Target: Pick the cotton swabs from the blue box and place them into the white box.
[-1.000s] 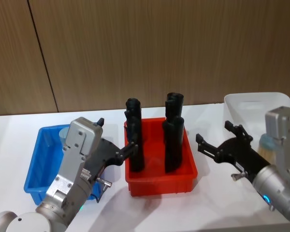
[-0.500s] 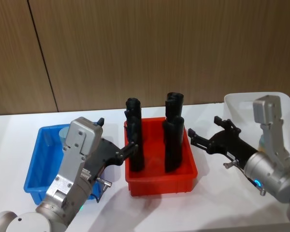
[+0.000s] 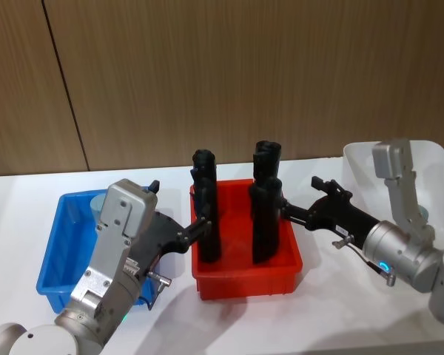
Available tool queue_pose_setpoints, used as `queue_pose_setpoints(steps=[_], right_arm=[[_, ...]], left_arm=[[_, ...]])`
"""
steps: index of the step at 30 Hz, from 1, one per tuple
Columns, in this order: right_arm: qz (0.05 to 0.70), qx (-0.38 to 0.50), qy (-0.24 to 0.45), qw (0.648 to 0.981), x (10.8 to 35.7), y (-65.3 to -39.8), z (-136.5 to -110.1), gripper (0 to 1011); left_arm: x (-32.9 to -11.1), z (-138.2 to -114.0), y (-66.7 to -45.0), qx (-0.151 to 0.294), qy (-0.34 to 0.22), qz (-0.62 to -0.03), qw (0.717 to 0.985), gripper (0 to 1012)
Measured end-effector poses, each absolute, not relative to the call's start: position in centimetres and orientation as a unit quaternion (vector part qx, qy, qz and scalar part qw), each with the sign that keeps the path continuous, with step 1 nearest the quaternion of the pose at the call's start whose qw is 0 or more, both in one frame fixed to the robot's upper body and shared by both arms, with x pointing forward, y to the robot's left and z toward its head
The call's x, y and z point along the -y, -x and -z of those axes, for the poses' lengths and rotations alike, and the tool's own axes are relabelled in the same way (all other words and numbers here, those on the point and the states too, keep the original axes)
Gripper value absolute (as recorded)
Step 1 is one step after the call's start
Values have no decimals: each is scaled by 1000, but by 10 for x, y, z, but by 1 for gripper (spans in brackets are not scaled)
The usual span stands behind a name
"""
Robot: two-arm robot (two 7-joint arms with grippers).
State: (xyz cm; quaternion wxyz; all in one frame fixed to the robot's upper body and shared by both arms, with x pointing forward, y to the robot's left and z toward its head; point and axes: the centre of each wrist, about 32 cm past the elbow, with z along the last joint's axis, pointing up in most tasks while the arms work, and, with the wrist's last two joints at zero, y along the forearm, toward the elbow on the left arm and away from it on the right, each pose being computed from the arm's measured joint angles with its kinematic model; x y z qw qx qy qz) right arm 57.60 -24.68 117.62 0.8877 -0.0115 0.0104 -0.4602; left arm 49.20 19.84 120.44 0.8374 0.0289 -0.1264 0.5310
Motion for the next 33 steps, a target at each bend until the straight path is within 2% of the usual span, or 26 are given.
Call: queue_pose_setpoints(steps=[33], right_arm=[[395, -33, 8, 918, 245, -628, -1167, 1002]], left_arm=[[-198, -1204, -492, 126, -29, -531, 837, 1004]])
